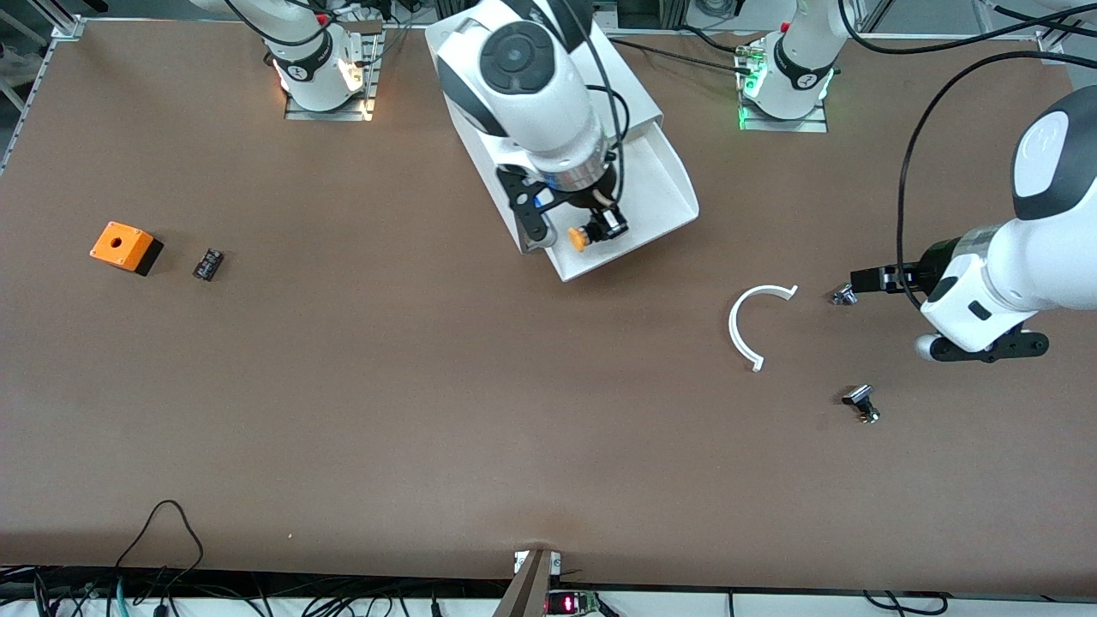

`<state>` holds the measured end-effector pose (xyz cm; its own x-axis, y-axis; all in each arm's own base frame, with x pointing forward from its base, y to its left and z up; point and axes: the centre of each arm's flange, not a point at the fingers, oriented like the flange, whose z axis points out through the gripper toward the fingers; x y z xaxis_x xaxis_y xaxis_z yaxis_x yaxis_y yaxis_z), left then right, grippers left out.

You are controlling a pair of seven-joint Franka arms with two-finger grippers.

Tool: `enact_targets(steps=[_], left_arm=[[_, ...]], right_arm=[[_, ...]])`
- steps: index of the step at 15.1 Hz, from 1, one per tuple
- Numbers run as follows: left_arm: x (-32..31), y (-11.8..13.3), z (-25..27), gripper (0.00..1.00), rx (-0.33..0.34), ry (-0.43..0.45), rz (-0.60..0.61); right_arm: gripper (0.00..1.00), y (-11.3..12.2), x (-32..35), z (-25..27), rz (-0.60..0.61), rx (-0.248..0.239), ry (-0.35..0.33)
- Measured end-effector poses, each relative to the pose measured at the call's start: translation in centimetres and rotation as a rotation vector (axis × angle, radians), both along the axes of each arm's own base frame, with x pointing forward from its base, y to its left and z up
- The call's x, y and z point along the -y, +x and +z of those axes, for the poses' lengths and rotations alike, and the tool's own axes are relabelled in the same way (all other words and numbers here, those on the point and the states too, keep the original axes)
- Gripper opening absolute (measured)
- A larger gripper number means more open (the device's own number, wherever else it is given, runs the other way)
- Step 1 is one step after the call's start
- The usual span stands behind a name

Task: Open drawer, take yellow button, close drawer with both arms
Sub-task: 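Lift the yellow button out of the drawer with the right gripper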

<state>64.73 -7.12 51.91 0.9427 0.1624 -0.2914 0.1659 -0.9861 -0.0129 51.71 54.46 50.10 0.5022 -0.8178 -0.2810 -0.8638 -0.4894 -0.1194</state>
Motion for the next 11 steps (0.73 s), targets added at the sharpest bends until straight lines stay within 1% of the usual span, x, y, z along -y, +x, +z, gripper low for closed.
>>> enact_targets(steps=[2,5,6,8,9,10,11], left_arm=[[2.1,-0.2,-0.2,1.00,-0.007,0.020,0.090],[6.7,-0.5,-1.1,1.00,0.034,0.031,0.168],[8.7,-0.8,-1.7,1.00,0.062,0.031,0.188],[11.6,-1.5,-3.3,1.00,0.143,0.014,0.194],[12.2,-1.9,-4.3,1.00,0.185,0.000,0.180],[12.5,-2.4,-5.2,1.00,0.212,-0.009,0.154],[12.6,-2.8,-5.9,1.00,0.225,-0.014,0.129]], right_arm=[[0.41,1.6,3.4,1.4,0.117,0.014,-0.026],[0.41,4.7,9.6,1.7,0.312,-0.006,-0.071],[0.41,5.9,12.0,1.8,0.374,-0.011,-0.078],[0.41,8.2,16.9,1.8,0.489,-0.015,-0.092],[0.41,9.2,19.3,1.7,0.547,-0.013,-0.103],[0.41,10.2,21.8,1.4,0.604,-0.008,-0.116],[0.41,11.0,24.1,0.9,0.655,-0.004,-0.128]])
